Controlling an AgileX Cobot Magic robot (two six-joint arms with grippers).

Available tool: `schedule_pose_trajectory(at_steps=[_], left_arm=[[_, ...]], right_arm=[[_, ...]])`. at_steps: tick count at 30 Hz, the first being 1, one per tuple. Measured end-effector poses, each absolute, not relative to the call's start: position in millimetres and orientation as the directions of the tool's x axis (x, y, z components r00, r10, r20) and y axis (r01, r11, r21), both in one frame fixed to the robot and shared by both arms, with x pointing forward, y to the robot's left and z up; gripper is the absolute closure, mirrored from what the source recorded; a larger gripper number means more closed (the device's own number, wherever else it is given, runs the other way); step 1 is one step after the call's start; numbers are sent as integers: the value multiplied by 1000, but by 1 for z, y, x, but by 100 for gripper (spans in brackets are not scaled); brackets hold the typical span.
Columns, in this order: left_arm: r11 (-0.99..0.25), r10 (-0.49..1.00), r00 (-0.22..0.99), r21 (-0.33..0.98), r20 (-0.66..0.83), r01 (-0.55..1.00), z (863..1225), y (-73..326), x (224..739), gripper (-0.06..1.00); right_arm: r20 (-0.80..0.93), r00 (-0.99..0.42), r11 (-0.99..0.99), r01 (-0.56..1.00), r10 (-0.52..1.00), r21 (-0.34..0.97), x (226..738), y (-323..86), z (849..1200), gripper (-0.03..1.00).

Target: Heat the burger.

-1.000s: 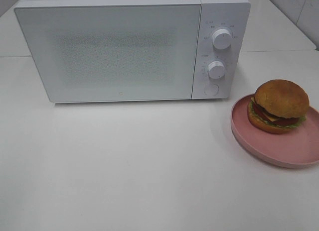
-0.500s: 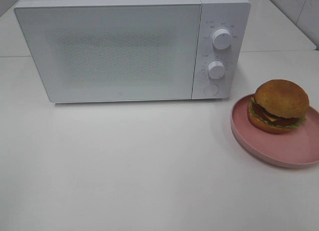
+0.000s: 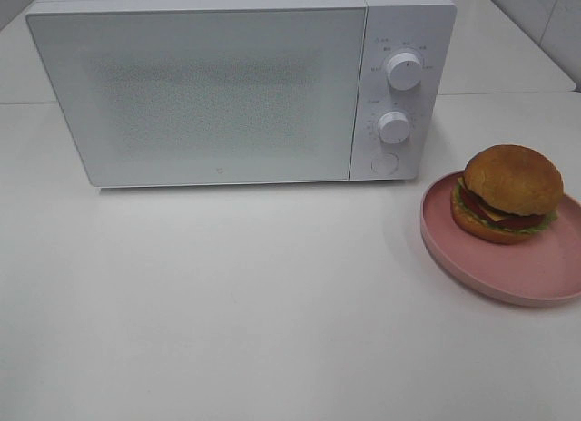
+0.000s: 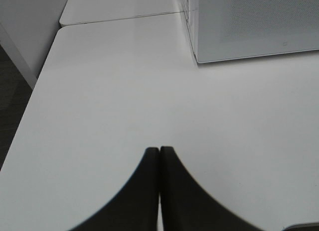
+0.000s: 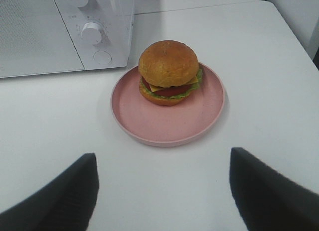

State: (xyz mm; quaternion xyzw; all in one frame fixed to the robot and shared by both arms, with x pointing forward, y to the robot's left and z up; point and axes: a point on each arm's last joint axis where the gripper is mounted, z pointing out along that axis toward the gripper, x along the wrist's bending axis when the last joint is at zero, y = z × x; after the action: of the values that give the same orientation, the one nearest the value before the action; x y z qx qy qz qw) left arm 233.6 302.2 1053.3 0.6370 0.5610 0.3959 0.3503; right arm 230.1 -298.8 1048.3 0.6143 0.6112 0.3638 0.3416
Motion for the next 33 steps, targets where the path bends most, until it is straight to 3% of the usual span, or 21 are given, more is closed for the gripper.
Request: schedule_pose_trajectory(at_steps=[33], left_arm=[[-127,992,61,891,111,437,1053,302,234,94]], right_arm=[[29,-12,-19,502,999,864,230,-299,1048,27]])
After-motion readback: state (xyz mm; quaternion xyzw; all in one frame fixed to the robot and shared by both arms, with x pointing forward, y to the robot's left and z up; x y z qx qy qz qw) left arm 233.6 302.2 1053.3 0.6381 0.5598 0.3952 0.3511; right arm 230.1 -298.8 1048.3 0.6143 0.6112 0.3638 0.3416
